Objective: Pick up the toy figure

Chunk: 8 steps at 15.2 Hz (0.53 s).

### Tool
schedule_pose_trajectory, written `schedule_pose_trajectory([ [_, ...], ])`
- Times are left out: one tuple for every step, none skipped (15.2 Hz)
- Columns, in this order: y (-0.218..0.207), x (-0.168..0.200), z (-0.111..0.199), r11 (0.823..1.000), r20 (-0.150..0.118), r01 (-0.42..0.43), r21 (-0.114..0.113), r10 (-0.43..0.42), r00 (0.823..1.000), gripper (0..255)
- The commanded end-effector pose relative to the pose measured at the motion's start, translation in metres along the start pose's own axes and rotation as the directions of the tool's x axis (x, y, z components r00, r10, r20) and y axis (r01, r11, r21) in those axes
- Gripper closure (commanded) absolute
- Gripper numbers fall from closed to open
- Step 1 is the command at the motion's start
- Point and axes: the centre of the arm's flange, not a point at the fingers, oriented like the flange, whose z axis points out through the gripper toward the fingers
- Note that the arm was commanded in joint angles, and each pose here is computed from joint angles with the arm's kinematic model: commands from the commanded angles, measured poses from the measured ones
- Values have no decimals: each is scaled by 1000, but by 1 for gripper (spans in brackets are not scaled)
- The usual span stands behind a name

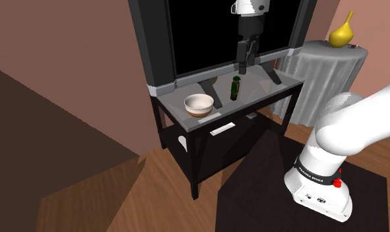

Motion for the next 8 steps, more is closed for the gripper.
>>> schedule_pose_trajectory([
  [0, 0, 0, 1000, 0, 0, 0, 0, 1000, 0],
  [11, 5, 5, 1000, -1, -2, 1, 2, 1000, 0],
  [22, 10, 11, 1000, -1, -4, 1, 4, 1000, 0],
  [33, 14, 16, 1000, -2, -6, 2, 6, 1000, 0],
  [44, 19, 22, 1000, -2, -7, 2, 8, 1000, 0],
  [55, 24, 27, 1000, -3, -9, 3, 9, 1000, 0],
  [67, 29, 33, 1000, -3, -11, 4, 11, 1000, 0],
  [78, 33, 38, 1000, -4, -13, 4, 13, 1000, 0],
])
